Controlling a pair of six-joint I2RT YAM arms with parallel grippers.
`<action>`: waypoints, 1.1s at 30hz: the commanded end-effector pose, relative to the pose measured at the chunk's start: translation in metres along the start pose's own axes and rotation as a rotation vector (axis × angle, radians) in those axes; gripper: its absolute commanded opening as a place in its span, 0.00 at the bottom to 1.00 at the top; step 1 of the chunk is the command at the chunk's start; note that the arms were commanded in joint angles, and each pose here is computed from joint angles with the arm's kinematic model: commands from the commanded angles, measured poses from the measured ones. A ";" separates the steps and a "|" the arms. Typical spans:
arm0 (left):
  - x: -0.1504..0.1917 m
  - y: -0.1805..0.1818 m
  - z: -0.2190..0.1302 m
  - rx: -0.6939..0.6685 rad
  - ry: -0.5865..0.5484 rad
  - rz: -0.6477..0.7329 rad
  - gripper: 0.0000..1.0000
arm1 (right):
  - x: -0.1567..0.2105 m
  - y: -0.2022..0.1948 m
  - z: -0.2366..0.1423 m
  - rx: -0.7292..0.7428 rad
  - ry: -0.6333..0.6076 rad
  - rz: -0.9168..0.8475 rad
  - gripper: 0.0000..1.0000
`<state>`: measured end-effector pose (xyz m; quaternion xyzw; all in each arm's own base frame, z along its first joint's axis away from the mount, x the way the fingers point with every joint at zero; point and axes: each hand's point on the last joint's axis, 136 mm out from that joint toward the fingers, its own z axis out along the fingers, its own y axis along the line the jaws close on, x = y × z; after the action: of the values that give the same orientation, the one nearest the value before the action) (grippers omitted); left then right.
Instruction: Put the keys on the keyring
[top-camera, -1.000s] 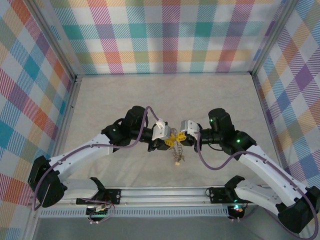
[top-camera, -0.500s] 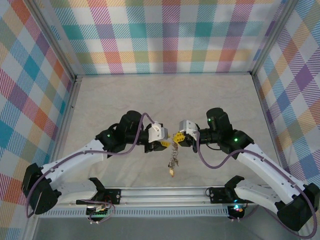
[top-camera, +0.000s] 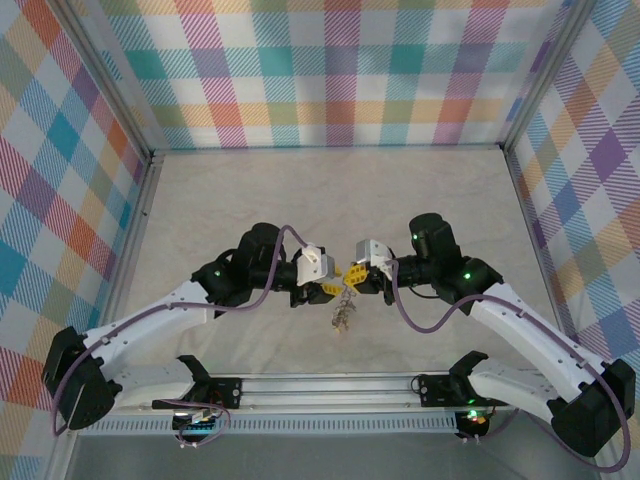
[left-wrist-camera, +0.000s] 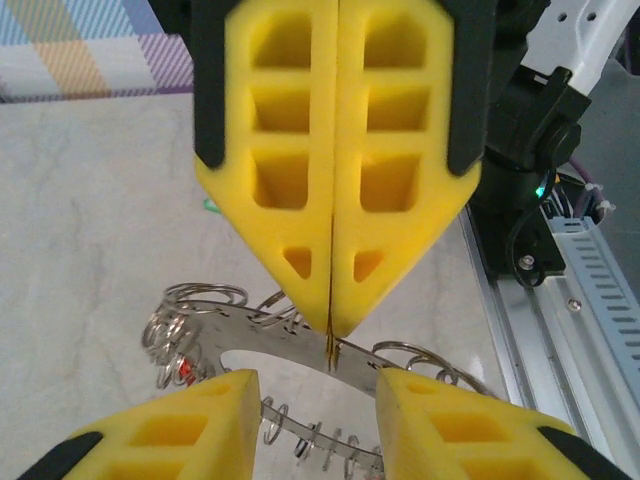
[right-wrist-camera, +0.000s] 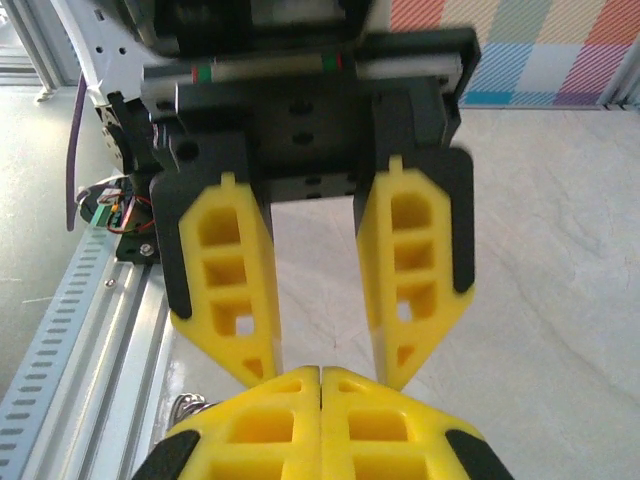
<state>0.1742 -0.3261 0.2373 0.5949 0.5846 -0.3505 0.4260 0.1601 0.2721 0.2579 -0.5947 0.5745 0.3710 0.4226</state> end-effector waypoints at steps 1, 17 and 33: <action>-0.018 -0.005 0.003 0.055 -0.053 0.001 0.35 | -0.023 0.005 -0.003 -0.027 -0.075 -0.069 0.00; -0.035 -0.001 0.004 0.072 -0.093 -0.017 0.27 | -0.017 0.007 -0.005 -0.011 -0.062 -0.083 0.00; -0.039 -0.003 0.006 0.090 -0.102 -0.032 0.00 | -0.015 0.005 -0.011 0.040 -0.050 -0.103 0.07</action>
<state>0.1710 -0.3408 0.2470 0.5840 0.5797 -0.4002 0.4035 0.1596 0.2667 0.2617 -0.5922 0.5737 0.3562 0.4396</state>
